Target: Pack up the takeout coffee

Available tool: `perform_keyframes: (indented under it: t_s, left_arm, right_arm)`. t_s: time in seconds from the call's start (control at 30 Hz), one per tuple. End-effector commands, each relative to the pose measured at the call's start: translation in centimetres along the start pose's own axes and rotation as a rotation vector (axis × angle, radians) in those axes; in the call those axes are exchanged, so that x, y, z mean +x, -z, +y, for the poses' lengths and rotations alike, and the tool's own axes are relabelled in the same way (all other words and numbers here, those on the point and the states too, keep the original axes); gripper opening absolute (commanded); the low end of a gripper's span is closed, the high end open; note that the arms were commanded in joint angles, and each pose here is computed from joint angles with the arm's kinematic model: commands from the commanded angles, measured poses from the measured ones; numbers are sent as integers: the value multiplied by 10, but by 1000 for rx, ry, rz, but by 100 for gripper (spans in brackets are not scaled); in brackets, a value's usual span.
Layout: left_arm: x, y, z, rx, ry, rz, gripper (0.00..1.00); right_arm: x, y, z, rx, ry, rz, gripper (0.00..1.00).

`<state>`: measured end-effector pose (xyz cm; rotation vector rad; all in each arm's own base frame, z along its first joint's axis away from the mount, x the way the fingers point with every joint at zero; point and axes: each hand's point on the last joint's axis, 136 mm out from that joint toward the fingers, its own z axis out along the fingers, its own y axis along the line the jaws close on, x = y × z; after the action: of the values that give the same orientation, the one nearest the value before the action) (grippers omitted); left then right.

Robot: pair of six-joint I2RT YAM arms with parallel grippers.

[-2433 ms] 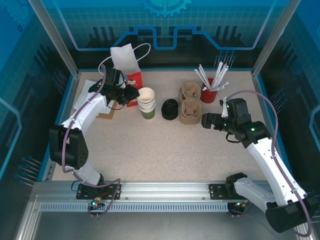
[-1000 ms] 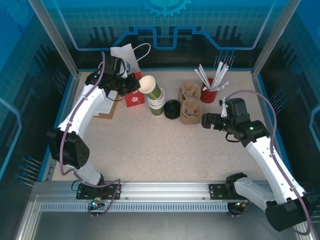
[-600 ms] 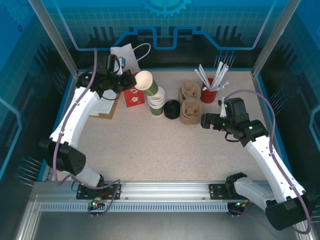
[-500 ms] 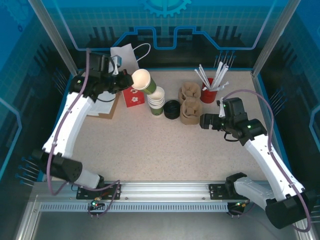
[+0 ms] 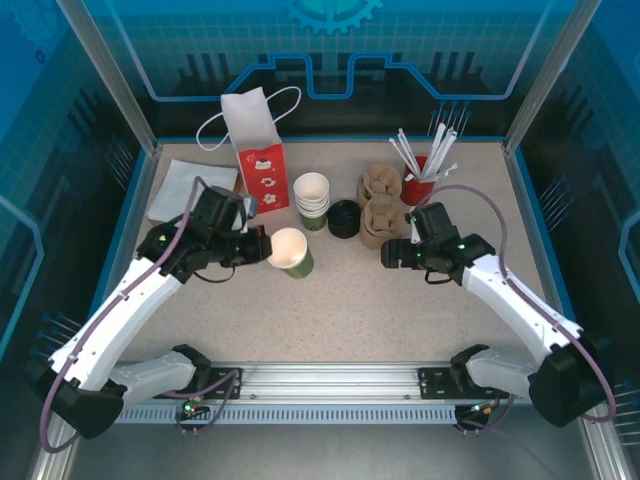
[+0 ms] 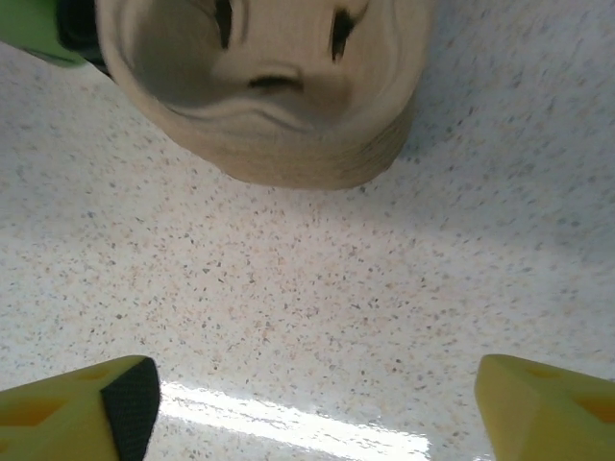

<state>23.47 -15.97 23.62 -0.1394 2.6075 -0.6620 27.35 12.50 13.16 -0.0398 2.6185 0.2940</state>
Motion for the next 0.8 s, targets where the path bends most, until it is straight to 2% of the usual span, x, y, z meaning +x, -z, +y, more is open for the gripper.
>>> perform_keyframes:
  t_s: [0.0, 0.2, 0.4, 0.6, 0.77]
  left_arm:
    - [8, -11, 9, -57, 26, -2, 0]
    - [20, -45, -4, -80, -27, 58, 0]
    - [32, -75, -27, -65, -69, 119, 1]
    - [42, -92, -39, -58, -82, 158, 2]
    - [50, -104, -47, -51, -86, 187, 2]
  right_arm:
    - [-4, -20, 9, 9, -33, -20, 83]
    - [-11, -48, 5, 80, -56, -47, 80]
    - [-26, -60, -7, 155, -64, -90, 78]
    - [-37, -68, -26, 194, -101, -103, 78]
    - [-62, -69, -34, 185, -136, -134, 78]
